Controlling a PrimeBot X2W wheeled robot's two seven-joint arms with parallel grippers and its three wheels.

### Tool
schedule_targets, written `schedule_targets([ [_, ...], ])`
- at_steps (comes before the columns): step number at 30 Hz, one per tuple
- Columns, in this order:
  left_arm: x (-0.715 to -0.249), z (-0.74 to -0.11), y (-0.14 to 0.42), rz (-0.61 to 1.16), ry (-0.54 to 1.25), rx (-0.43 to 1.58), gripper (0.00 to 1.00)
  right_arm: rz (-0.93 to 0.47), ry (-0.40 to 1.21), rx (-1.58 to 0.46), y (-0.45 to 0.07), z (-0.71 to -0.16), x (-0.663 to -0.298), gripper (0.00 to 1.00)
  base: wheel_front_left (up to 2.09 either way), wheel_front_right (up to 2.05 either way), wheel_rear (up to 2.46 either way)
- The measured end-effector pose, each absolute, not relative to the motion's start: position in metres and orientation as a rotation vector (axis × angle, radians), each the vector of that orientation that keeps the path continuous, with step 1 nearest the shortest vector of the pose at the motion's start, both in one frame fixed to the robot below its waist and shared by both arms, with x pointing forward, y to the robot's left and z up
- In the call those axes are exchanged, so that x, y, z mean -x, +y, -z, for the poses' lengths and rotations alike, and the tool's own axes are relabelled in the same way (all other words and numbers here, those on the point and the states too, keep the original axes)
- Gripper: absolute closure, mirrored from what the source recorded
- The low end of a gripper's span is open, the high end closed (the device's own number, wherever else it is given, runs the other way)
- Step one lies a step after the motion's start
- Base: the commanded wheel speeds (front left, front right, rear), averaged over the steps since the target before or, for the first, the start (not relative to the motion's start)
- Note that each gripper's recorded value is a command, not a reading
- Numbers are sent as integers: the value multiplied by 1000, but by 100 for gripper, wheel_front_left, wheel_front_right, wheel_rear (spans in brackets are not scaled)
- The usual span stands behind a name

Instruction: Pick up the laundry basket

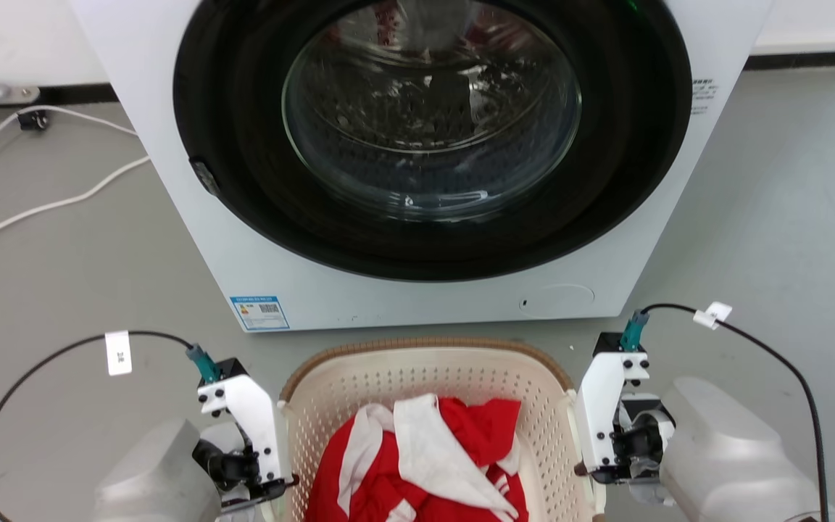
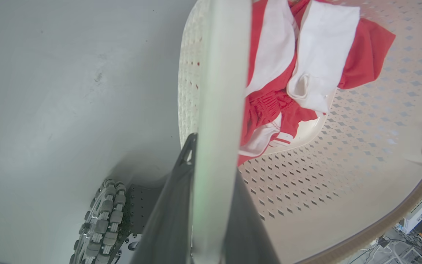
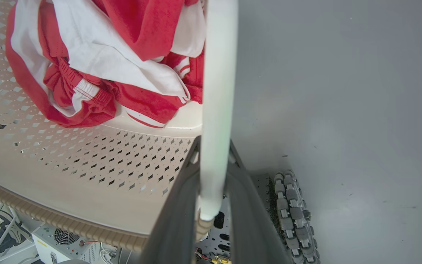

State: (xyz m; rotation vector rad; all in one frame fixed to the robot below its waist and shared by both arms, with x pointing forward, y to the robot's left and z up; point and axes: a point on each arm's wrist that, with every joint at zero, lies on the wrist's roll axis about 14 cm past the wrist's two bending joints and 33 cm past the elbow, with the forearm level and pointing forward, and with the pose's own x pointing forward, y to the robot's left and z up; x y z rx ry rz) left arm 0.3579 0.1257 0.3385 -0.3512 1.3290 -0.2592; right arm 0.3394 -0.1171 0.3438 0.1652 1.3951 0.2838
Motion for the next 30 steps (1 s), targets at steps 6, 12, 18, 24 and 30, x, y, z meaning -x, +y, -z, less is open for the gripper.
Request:
schedule_targets([
  [6,-340,-342,127,252,1338,361,100,-290,1407,-164,-115,-347,-324,100,0,0,0],
  [12,-335,-344,129,246,1331,366,100,-296,1404,-162,-113,-349,-321,100,0,0,0],
  [18,-333,-343,130,245,1337,366,100,-296,1421,-161,-114,-348,-319,100,0,0,0],
  [24,-333,-342,129,248,1346,368,100,-294,1444,-168,-115,-349,-317,100,0,0,0],
  [30,-332,-342,129,249,1356,368,100,-294,1460,-175,-115,-348,-315,100,0,0,0],
])
